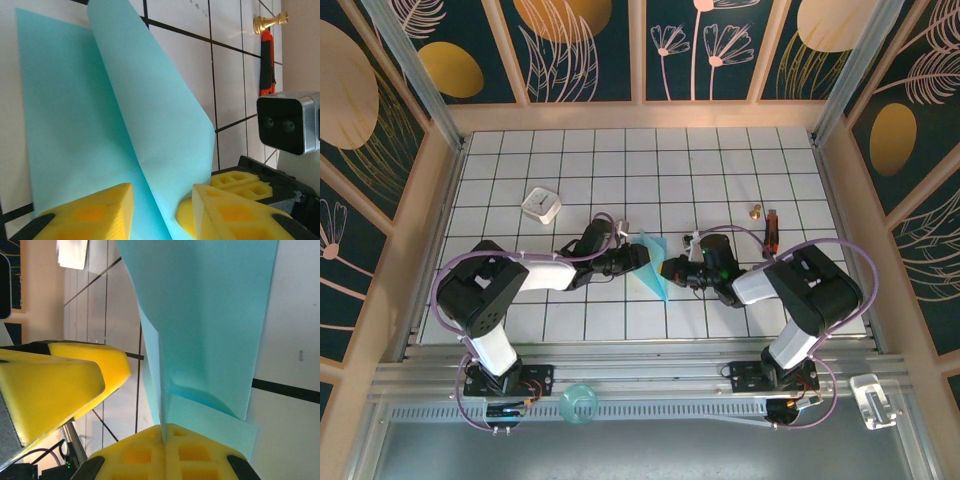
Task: Fold a paper plane with a square sheet of paper (pick it up from the middle)
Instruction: Fourth fold the wing at the center of the table.
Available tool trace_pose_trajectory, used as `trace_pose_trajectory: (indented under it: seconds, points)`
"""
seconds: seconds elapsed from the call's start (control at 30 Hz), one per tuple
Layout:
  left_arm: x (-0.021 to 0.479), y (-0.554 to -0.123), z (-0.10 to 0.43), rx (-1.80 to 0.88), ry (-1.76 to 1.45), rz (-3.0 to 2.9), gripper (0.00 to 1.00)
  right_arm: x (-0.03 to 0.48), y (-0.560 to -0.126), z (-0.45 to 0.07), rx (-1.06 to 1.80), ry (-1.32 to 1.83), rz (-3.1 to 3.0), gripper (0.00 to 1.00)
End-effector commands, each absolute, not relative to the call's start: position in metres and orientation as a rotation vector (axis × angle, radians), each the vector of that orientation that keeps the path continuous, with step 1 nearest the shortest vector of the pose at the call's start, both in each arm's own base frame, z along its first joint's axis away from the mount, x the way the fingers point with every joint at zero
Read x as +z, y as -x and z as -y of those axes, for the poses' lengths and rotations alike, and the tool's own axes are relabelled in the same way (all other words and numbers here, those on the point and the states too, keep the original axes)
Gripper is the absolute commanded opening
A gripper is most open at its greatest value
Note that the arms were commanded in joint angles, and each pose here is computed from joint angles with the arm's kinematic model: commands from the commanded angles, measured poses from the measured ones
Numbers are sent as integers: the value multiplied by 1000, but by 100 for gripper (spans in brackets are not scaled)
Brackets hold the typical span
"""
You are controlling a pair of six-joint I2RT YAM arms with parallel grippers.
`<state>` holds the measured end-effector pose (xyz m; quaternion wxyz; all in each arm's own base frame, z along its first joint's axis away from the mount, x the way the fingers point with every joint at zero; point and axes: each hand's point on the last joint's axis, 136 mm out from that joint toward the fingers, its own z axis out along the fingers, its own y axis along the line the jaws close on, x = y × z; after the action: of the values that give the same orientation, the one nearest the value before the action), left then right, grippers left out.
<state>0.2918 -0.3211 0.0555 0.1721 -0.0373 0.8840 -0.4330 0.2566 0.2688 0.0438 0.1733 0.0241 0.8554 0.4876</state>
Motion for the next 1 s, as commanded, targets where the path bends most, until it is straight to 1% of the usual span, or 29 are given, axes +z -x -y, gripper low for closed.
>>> trace_pose_trajectory:
  seconds: [0.0,0.37,0.4,0.97]
  points:
    - [65,-297,331,-1287,86,-2475,37,49,-254,-272,1464,-76,-2402,0]
    - [66,-304,337,-1284,60,-2465,36,35,-245,-274,1530,-109,-2435,0]
    - [66,-305,337,-1285,59,-2463,36,34,-252,-267,1521,-144,-2427,0]
    - [42,-316,346,-1237,26,-2517,37,26,-249,-267,1575,-183,-2430,0]
